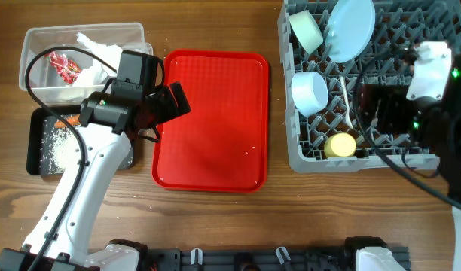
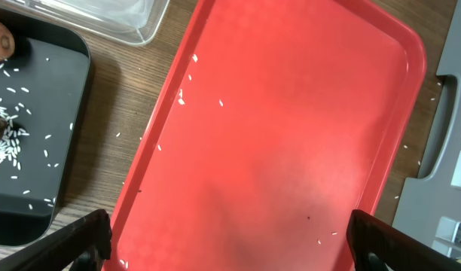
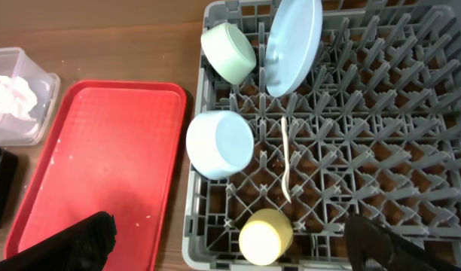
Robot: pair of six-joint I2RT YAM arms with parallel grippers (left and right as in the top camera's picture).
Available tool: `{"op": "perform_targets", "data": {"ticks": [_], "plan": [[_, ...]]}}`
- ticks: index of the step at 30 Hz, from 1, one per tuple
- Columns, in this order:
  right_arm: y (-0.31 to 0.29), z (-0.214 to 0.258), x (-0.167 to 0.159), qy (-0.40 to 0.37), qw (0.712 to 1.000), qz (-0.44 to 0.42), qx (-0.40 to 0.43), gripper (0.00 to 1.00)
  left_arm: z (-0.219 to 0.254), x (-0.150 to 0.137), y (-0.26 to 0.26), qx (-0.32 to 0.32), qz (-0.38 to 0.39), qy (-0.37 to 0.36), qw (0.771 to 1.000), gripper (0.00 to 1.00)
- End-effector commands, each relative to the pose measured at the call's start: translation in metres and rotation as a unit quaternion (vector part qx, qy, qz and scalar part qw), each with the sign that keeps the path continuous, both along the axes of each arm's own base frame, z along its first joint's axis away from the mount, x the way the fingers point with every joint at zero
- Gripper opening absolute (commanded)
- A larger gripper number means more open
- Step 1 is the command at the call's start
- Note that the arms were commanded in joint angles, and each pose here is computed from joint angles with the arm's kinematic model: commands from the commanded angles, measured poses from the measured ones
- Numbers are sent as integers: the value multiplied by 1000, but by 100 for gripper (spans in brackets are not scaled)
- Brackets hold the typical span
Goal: Sort waste into correct bins and load items into the dishwasher rack
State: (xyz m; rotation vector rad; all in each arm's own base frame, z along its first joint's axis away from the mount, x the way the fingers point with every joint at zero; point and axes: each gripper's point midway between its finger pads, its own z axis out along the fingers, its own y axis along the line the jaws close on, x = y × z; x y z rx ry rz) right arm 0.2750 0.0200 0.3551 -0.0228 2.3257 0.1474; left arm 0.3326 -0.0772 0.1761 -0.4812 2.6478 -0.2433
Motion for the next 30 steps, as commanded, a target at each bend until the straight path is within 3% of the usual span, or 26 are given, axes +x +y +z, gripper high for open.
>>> {"op": "perform_targets", "data": {"ticks": [1,4,5,8,11,13,16,22,30], "plan": [[-2,22,-7,-48,999,-1,-11,100,5,3,1,8,-7,-9,1000,100],[-5,41,6,-117,993,-6,-20,99,5,3,1,8,-7,-10,1000,100],[-5,48,10,-173,985,-6,-21,100,5,3,1,8,-7,-9,1000,100],[-6,8,8,-254,967,-10,-19,100,5,3,1,8,-7,-10,1000,100],[2,-73,-6,-301,954,2,6,100,5,3,1,8,-7,-10,1000,100],[2,-120,-17,-311,950,-7,25,100,5,3,1,8,-7,-10,1000,100],[2,-154,-29,-346,938,-4,26,100,5,3,1,8,-7,-10,1000,100],[2,-179,-32,-355,935,-4,26,100,5,3,1,8,-7,-10,1000,100],[2,-177,-30,-372,928,-3,26,100,5,3,1,8,-7,-9,1000,100]]}}
